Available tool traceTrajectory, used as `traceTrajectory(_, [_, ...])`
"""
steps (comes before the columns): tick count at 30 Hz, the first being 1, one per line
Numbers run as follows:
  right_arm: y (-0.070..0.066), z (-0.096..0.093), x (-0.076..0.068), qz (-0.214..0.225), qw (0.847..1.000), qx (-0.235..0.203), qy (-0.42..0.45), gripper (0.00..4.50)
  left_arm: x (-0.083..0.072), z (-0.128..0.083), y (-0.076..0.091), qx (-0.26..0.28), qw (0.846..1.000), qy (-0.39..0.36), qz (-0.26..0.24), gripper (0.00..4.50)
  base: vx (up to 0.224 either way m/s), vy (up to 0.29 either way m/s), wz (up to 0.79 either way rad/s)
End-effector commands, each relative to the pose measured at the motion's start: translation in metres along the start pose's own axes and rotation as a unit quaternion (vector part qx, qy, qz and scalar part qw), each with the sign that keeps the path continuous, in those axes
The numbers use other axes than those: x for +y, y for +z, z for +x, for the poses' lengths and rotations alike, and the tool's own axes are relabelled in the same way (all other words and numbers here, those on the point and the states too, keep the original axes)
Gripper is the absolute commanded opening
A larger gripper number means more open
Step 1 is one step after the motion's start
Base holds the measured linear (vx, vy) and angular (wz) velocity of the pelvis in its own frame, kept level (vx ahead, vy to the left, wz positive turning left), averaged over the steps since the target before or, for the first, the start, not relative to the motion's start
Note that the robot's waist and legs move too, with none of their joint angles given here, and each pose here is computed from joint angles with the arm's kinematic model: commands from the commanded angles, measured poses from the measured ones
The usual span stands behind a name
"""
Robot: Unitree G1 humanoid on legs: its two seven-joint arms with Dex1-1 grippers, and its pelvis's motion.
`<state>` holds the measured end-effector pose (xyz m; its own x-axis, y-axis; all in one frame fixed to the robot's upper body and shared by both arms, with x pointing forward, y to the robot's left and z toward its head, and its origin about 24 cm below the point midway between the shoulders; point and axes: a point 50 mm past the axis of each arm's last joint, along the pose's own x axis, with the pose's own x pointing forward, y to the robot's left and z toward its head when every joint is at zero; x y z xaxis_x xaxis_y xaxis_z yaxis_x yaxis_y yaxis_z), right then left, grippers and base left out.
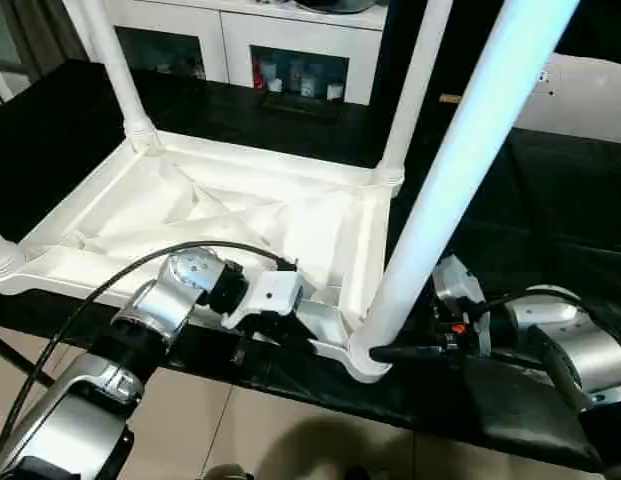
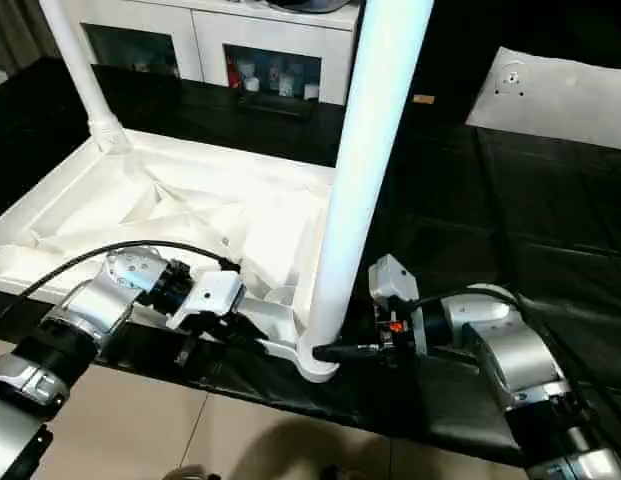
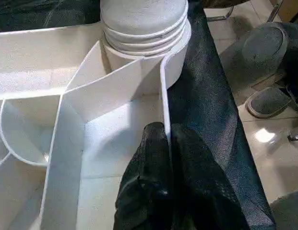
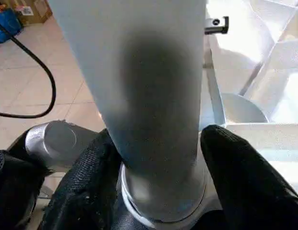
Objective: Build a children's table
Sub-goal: Rotate leg to tighten
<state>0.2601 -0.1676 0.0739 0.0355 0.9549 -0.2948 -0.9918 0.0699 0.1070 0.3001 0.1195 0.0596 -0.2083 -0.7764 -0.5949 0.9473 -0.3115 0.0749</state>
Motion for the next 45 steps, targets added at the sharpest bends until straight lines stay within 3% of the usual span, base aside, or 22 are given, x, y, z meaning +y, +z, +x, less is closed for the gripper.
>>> traceTrajectory(1, [0.0,0.0,-0.001,-0.003,1.0,0.007,0.008,2.42,-0.003,0.006,0.0,0.018,0.999,-0.04,0.012,0.0,0.0,0.0,0.0])
traceTrajectory(5, [-0.001,0.002,0.001,0.007,1.0,0.0,0.017,2.05,-0.002,0.006,0.0,0.01,0.999,-0.036,0.001,0.0,0.0,0.0,0.0])
traceTrajectory(11, [-0.004,0.011,0.011,0.053,0.998,-0.039,0.009,1.97,0.003,0.007,0.002,-0.019,0.999,0.008,-0.041,0.0,0.0,0.0,0.0])
traceTrajectory(15, [-0.009,0.026,0.015,0.084,0.993,-0.068,-0.052,1.97,0.011,0.012,0.003,-0.023,0.994,0.073,-0.073,0.0,0.0,0.0,0.0])
traceTrajectory(19, [-0.016,0.049,0.011,0.11,0.98,-0.071,-0.15,1.97,0.023,0.023,0.011,-0.059,0.979,0.156,-0.12,0.0,0.0,0.0,0.0])
traceTrajectory(24, [-0.015,0.07,-0.001,0.146,0.955,-0.08,-0.247,1.96,0.035,0.034,0.021,-0.074,0.961,0.222,-0.149,0.0,-0.004,0.011,-0.01])
traceTrajectory(28, [-0.007,0.092,-0.02,0.192,0.907,-0.091,-0.363,1.96,0.052,0.046,0.036,-0.078,0.925,0.322,-0.186,0.0,-0.035,0.061,-0.06])
traceTrajectory(30, [-0.005,0.094,-0.024,0.199,0.897,-0.095,-0.382,1.96,0.055,0.048,0.041,-0.079,0.92,0.334,-0.188,0.0,-0.032,0.015,0.02])
traceTrajectory(31, [-0.003,0.098,-0.031,0.22,0.872,-0.1,-0.426,1.96,0.058,0.052,0.047,-0.075,0.913,0.354,-0.19,0.0,0.0,0.0,0.0])
traceTrajectory(34, [-0.002,0.098,-0.035,0.235,0.851,-0.104,-0.458,1.96,0.059,0.054,0.05,-0.066,0.912,0.36,-0.183,0.0,0.114,-0.016,-0.18])
traceTrajectory(35, [-0.002,0.098,-0.035,0.236,0.851,-0.104,-0.458,1.96,0.059,0.054,0.05,-0.066,0.913,0.36,-0.182,0.0,0.106,0.037,-0.42])
traceTrajectory(37, [-0.001,0.098,-0.034,0.233,0.849,-0.111,-0.461,2.52,0.058,0.055,0.049,-0.059,0.916,0.356,-0.178,0.0,0.0,0.0,0.0])
traceTrajectory(40, [-0.001,0.093,-0.033,0.226,0.848,-0.122,-0.464,2.76,0.055,0.053,0.045,-0.054,0.92,0.348,-0.171,0.0,0.0,0.0,0.0])
traceTrajectory(45, [0.002,0.072,-0.03,0.165,0.864,-0.136,-0.456,3.17,0.045,0.043,0.032,-0.039,0.932,0.325,-0.157,0.0,0.0,0.0,0.0])
